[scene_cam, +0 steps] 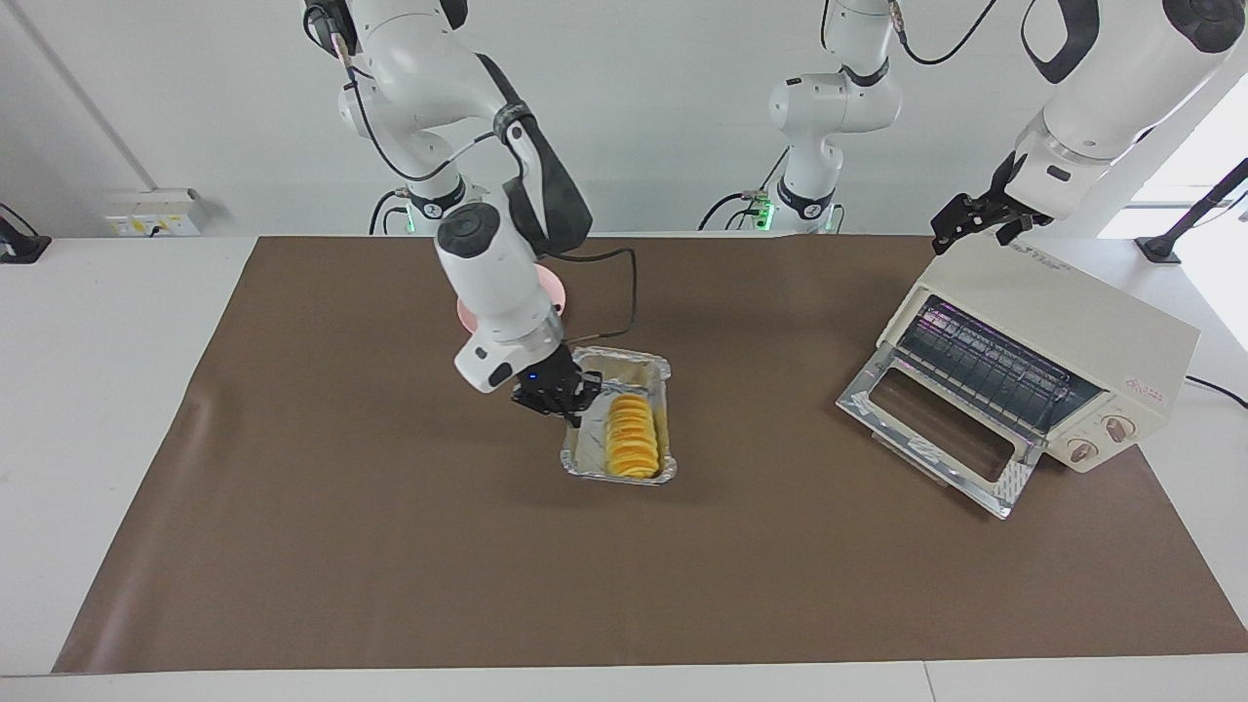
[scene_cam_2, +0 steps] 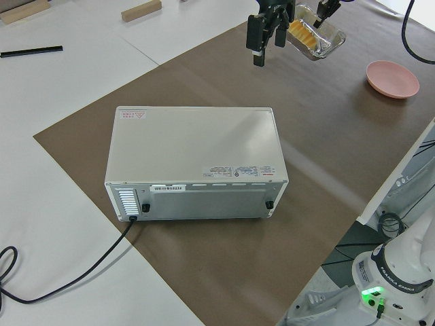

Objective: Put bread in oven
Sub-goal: 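Grasp the foil tray rim and slide it toward the oven with the right gripper, then release the tray with the right gripper while the left gripper reaches it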

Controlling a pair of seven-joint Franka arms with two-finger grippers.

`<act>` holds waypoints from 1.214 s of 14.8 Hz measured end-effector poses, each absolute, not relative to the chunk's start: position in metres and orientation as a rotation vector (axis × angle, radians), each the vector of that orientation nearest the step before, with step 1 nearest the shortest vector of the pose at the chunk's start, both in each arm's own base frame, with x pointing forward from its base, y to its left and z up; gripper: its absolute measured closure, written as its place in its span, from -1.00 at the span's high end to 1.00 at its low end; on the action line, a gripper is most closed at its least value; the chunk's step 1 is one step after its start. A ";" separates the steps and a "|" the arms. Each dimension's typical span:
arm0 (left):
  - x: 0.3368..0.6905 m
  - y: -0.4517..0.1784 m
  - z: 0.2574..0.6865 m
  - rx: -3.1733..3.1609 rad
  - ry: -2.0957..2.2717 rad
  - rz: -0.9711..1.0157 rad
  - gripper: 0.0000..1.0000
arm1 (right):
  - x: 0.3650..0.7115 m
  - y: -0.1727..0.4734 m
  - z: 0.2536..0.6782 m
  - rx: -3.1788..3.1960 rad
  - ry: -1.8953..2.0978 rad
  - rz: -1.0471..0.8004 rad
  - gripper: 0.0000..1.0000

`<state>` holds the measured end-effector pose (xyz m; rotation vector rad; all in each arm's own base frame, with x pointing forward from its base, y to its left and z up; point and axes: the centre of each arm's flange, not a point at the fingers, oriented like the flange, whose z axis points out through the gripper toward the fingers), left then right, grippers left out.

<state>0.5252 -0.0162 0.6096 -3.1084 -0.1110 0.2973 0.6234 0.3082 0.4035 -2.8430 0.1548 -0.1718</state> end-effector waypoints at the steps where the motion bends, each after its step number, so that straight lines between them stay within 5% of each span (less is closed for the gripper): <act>1: 0.525 -0.016 0.610 -3.108 -0.111 0.297 1.00 | 0.622 0.333 0.395 -2.836 0.166 -0.157 -0.96; 10: 0.525 -0.016 0.610 -3.108 -0.111 0.297 1.00 | 0.615 0.402 0.330 -2.794 0.209 -0.195 -0.96; 15: 0.525 -0.016 0.610 -3.108 -0.111 0.297 1.00 | 0.614 0.403 0.327 -2.856 0.124 -0.249 -0.07; 18: 0.525 -0.016 0.610 -3.108 -0.110 0.298 1.00 | 0.618 0.397 0.365 -2.878 0.080 -0.319 0.57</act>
